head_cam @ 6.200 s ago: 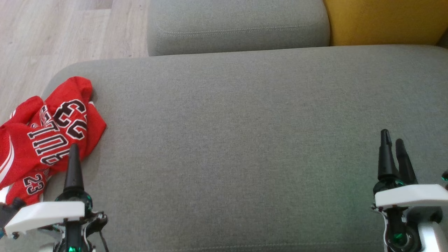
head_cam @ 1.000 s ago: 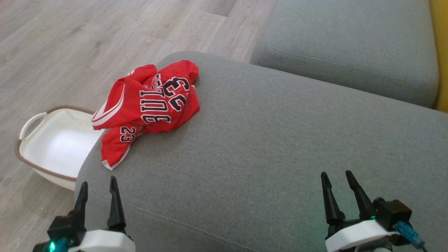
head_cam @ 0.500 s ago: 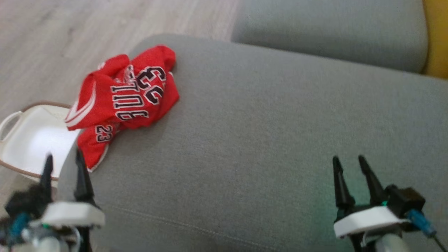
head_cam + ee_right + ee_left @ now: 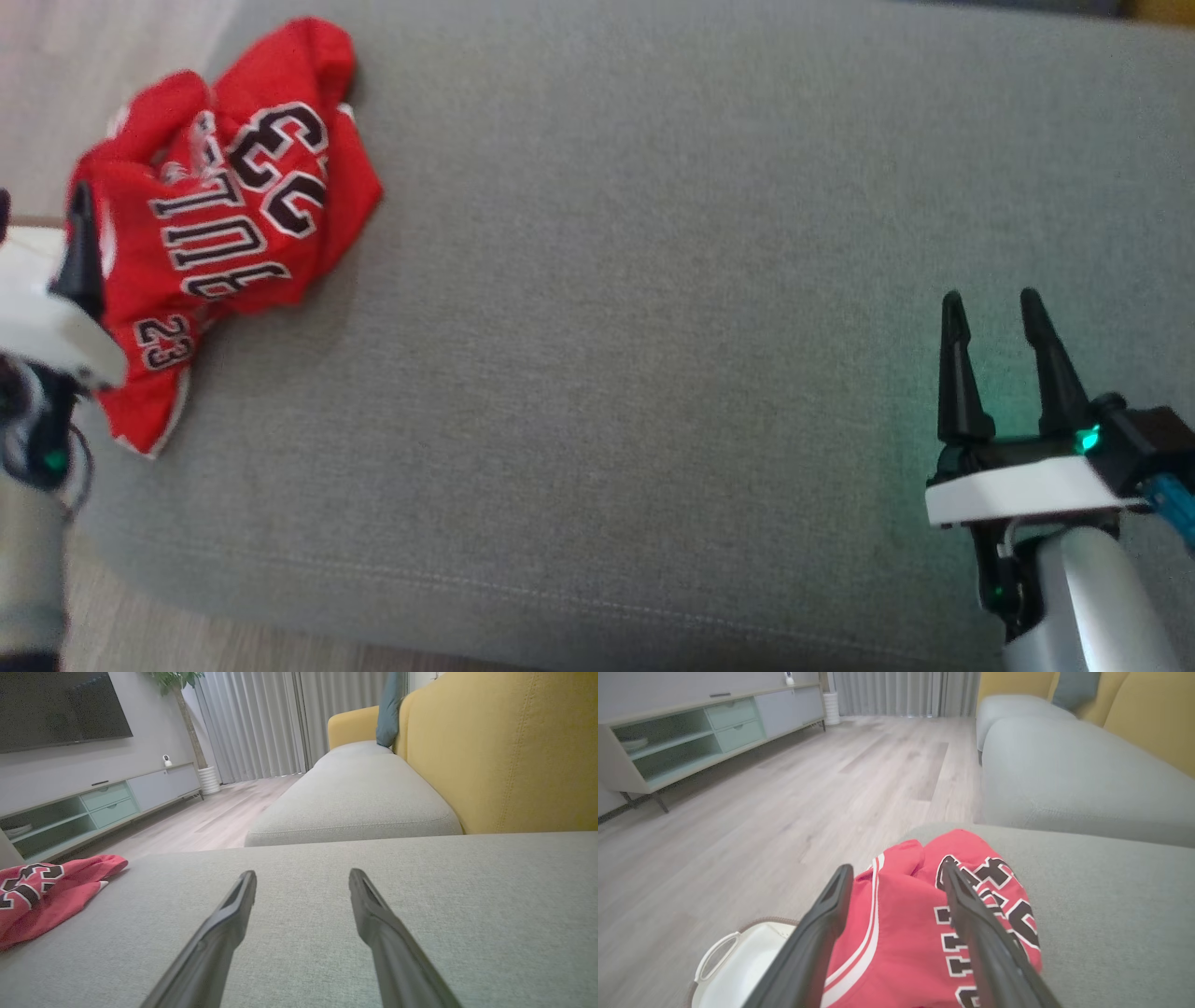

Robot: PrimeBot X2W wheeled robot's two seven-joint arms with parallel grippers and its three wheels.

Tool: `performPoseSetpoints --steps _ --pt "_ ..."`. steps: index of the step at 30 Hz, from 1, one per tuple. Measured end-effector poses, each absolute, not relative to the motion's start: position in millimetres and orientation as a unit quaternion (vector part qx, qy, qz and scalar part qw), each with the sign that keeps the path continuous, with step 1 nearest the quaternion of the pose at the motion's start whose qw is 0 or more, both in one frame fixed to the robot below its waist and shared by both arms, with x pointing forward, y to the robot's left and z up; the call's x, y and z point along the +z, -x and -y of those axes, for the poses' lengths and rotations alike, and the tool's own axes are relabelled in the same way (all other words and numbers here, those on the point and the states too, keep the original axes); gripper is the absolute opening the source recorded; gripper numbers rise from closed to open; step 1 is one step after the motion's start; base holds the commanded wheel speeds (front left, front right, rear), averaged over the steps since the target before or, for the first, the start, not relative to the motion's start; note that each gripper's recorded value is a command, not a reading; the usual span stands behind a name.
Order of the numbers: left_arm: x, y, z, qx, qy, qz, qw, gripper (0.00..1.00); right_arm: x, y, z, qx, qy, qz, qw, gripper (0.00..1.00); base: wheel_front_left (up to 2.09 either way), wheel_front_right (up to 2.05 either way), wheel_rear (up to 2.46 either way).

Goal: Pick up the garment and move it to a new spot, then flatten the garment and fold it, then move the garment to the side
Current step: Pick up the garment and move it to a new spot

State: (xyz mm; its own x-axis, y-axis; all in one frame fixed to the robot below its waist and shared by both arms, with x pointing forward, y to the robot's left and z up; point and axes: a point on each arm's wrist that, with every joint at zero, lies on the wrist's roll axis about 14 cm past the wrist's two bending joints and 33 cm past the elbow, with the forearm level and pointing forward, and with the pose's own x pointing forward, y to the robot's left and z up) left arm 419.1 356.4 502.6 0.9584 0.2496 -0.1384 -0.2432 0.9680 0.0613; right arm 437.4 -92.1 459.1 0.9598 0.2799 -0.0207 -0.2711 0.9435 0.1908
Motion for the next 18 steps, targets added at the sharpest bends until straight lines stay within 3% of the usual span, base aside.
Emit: performPoseSetpoints --steps 7,18 --pt "451 -457 -355 0.103 0.02 -0.222 0.97 1.0 444 -448 105 0.123 -0.086 -0.035 0.988 1.0 0.0 0.0 0.0" --pt "410 -479 -367 0.101 0.006 -0.316 0.943 1.0 429 -448 125 0.097 -0.08 -0.049 0.991 1.0 0.0 0.0 0.0"
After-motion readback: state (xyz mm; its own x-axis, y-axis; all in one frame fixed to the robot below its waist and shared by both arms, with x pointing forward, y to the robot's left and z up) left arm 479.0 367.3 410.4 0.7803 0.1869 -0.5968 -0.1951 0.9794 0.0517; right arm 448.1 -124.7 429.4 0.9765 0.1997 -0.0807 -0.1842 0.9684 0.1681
